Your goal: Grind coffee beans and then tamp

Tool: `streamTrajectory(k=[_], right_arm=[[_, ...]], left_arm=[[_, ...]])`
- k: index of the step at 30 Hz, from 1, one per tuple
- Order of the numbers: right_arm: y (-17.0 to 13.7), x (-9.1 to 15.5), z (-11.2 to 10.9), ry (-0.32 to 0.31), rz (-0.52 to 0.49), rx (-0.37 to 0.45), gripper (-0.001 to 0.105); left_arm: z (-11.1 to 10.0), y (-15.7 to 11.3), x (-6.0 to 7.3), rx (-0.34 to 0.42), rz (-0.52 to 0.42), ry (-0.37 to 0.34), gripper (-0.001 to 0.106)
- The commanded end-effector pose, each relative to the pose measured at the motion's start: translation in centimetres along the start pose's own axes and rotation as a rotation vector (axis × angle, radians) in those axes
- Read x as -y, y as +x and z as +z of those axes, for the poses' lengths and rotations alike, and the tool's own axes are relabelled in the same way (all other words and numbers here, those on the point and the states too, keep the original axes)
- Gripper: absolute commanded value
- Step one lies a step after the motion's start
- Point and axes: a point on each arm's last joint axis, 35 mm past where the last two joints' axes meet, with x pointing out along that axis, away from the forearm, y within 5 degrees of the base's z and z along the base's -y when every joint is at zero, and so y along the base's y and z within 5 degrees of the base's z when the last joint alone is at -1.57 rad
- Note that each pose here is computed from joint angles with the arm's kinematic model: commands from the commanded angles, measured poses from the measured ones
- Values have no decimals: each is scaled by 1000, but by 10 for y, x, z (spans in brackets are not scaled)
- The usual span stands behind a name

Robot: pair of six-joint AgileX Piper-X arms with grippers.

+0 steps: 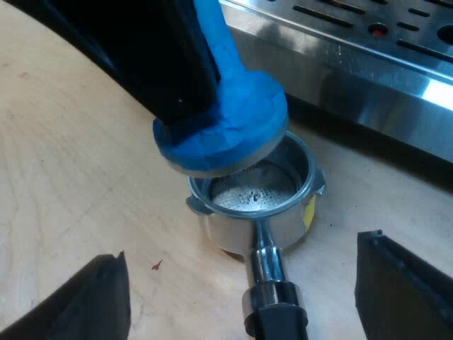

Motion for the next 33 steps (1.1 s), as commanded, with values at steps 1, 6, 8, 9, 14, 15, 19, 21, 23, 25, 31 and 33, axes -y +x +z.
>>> streamTrajectory(k=[1, 6, 8, 9, 14, 15, 19, 21, 23, 25, 31, 33], right_arm=[[-1, 1, 4, 11, -2, 19, 67], [-1, 1, 4, 11, -2, 19, 67], [-1, 1, 4, 11, -1, 19, 67], [-1, 1, 4, 13, 1, 19, 67], [-2, 0, 4, 26, 5, 20, 67], [-2, 0, 4, 31, 5, 20, 67], [-2, 0, 4, 31, 5, 18, 67], [-2, 0, 4, 31, 5, 18, 67], [-2, 0, 4, 31, 5, 18, 67], [-2, 0, 4, 31, 5, 18, 67], [-2, 0, 4, 31, 5, 18, 67], [-2, 0, 4, 31, 5, 18, 67]], left_arm=[[4, 2, 1, 13, 2, 13, 0], [5, 8, -1, -2, 26, 8, 0], [5, 11, -2, -8, 27, 6, 0], [5, 13, -3, -11, 27, 5, 0], [7, 17, -4, -9, 27, 6, 0], [8, 18, -4, -9, 27, 5, 0], [7, 22, -5, -21, 28, 2, 0], [7, 23, -5, -24, 28, 1, 0], [8, 23, -5, -20, 28, 3, 0], [8, 24, -6, -23, 28, 2, 0], [7, 35, -9, -59, 31, -9, 0], [7, 38, -10, -69, 32, -11, 0]])
